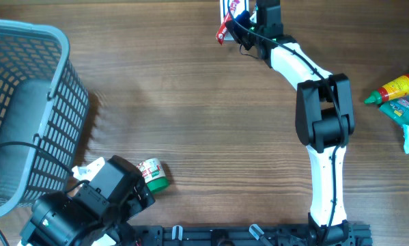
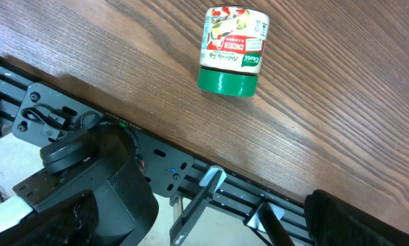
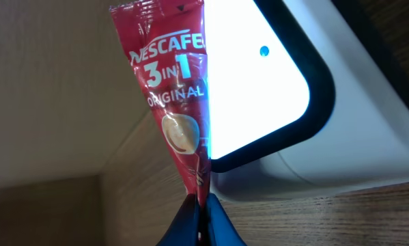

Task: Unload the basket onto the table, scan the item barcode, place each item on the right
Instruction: 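Lift the Nescafe stick and hold it at the white scanner, then carry the Nescafe stick to the right edge and release it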

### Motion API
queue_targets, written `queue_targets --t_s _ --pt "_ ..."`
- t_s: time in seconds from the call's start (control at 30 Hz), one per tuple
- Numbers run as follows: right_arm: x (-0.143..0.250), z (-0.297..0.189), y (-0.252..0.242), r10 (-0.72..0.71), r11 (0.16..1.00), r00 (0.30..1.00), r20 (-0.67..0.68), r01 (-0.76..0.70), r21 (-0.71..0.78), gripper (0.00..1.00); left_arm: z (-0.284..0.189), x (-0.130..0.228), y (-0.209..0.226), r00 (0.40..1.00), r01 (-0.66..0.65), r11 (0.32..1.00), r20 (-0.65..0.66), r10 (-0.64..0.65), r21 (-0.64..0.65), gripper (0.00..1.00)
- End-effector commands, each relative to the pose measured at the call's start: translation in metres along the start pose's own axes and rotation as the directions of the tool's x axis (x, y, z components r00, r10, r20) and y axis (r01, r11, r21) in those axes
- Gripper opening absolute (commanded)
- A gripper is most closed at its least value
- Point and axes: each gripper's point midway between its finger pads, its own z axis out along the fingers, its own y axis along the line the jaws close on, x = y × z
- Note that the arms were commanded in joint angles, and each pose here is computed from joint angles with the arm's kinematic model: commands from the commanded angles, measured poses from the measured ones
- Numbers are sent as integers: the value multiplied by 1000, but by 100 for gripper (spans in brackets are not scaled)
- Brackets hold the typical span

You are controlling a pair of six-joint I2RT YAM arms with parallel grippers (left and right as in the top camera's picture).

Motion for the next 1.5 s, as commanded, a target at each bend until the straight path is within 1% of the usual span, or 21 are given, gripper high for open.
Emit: queue_targets --t_s 0.0,0.17,0.27,0.33,0.4,0.43,0.53,0.6,0.7,0.77,0.83,0.9,0.97,1.03,1.07,1.13,1.17,1.23,1.3,1.4,1.47 --pt "0 -3 12 -60 998 998 -14 60 -19 5 0 -1 1 1000 15 1000 7 -15 0 100" --pt "-45 -81 32 -143 986 988 52 137 99 5 0 -1 1 1000 15 1000 7 -15 0 100" --pt "-88 -149 -8 -50 961 991 127 14 275 5 0 -1 1 1000 15 1000 7 -15 0 100" --pt "-120 -193 -60 54 924 982 179 -117 363 5 0 -1 1 1000 15 1000 7 -15 0 100" --pt "-150 -243 -124 95 829 949 300 -242 504 4 0 -1 1 1000 15 1000 7 -15 0 100" --pt "-170 -279 -160 66 753 921 384 -299 586 5 0 -1 1 1000 15 1000 7 -15 0 100" --pt "-199 -346 -220 -60 599 894 445 -324 732 5 0 -1 1 1000 15 1000 7 -15 0 100" --pt "-201 -369 -256 -48 515 879 474 -385 766 4 0 -1 1 1000 15 1000 7 -15 0 100" --pt "-197 -375 -287 1 481 877 480 -421 769 5 0 -1 1 1000 15 1000 7 -15 0 100" --pt "-192 -377 -292 14 464 883 470 -422 779 14 0 -1 1 1000 15 1000 7 -15 0 100" --pt "-193 -378 -287 15 474 882 470 -421 774 36 0 -1 1 1000 15 1000 7 -15 0 100" --pt "-188 -378 -278 42 496 890 454 -413 764 45 0 -1 1 1000 15 1000 7 -15 0 100" --pt "-182 -381 -256 72 539 897 437 -403 739 45 0 -1 1 1000 15 1000 7 -15 0 100" --pt "-172 -377 -221 133 635 911 391 -381 672 46 0 -1 1 1000 15 1000 7 -15 0 100" --pt "-163 -368 -192 177 724 928 327 -348 596 50 0 -1 1 1000 15 1000 7 -15 0 100" --pt "-146 -354 -156 228 821 950 214 -305 482 56 0 -1 1 1000 15 1000 7 -15 0 100" --pt "-124 -339 -133 263 875 961 89 -277 396 57 0 -1 1 1000 15 1000 7 -15 0 100" --pt "-74 -321 -109 304 892 946 -109 -242 383 61 0 -1 1 1000 15 1000 7 -15 0 100" --pt "-43 -309 -96 265 902 938 -224 -159 400 62 0 -1 1 1000 15 1000 7 -15 0 100" --pt "25 -285 -64 205 914 872 -445 -7 406 63 0 -1 1 1000 15 1000 7 -15 0 100" --pt "60 -275 -40 148 942 814 -561 56 330 63 0 -1 1 1000 15 1000 7 -15 0 100"
